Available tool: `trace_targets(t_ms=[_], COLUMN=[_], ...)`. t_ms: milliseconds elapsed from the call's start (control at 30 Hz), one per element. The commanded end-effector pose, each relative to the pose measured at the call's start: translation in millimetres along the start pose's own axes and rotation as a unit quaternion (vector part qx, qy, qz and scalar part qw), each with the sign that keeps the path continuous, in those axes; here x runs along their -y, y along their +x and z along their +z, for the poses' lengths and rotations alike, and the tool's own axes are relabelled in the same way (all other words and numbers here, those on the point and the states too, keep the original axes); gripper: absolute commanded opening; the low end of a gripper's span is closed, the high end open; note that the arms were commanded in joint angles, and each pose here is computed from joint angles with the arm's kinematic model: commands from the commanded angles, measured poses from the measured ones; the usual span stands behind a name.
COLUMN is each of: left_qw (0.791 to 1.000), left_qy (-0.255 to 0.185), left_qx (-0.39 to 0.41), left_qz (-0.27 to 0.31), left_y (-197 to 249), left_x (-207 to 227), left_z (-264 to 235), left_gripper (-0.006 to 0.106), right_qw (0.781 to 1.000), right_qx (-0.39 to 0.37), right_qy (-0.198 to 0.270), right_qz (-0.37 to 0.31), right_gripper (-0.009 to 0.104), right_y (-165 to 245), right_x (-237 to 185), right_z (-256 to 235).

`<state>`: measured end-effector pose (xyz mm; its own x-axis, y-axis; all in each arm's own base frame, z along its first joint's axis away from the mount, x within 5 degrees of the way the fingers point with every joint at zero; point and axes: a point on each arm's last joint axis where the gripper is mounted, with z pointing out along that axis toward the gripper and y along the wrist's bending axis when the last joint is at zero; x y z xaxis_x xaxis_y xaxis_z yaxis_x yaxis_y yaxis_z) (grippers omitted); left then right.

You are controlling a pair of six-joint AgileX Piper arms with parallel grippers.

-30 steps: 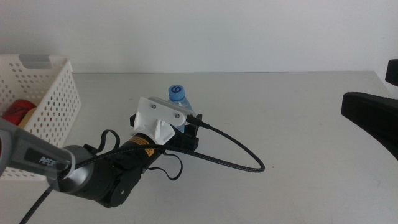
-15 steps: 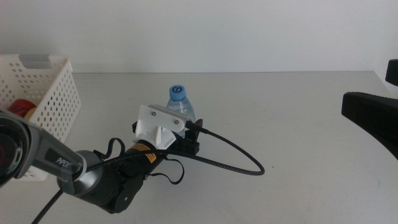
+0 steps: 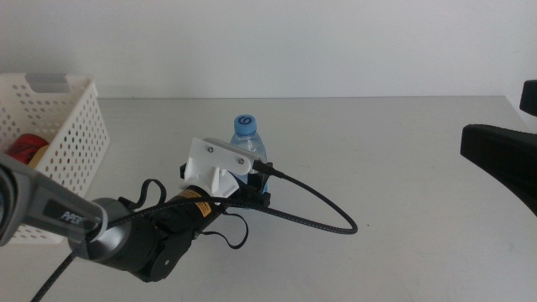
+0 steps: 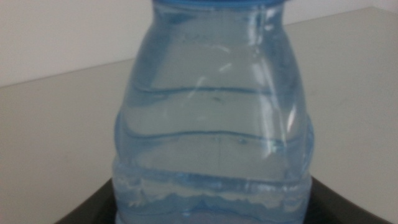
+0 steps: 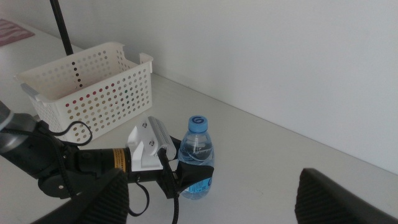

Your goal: Use arms to grab the bottles and put them into the dustbin to the left of the table.

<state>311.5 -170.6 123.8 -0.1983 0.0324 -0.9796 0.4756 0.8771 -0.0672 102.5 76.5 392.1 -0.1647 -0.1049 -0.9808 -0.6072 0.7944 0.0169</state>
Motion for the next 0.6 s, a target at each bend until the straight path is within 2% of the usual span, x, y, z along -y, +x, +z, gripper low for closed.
trace_targets(t_ms=[0,267,567], left_qw=[0.997,0.998,0.998], left_qy=[0.000,0.003,-0.015], left_qx=[0.078,0.059,-0.056], left_qz=[-0.010,0.005,0.034], left_y=[-46.1,-113.9,-193.5], left_x=[2.2,8.0,7.7], left_z=[-6.9,-44.9,-68.8], left_gripper=[-0.001,-0.002,-0.002], right_qw=[0.999,0.999,0.999], right_qx=[0.047,0.047,0.047], right_qy=[0.002,0.002,0.002], right_qz=[-0.007,-0.007,-0.007], right_gripper=[0.082,0.082,0.082], right_y=[-14.2,-14.2,-14.2], right_x=[0.0,0.0,0.0], right_z=[-3.3,-3.3,-3.3])
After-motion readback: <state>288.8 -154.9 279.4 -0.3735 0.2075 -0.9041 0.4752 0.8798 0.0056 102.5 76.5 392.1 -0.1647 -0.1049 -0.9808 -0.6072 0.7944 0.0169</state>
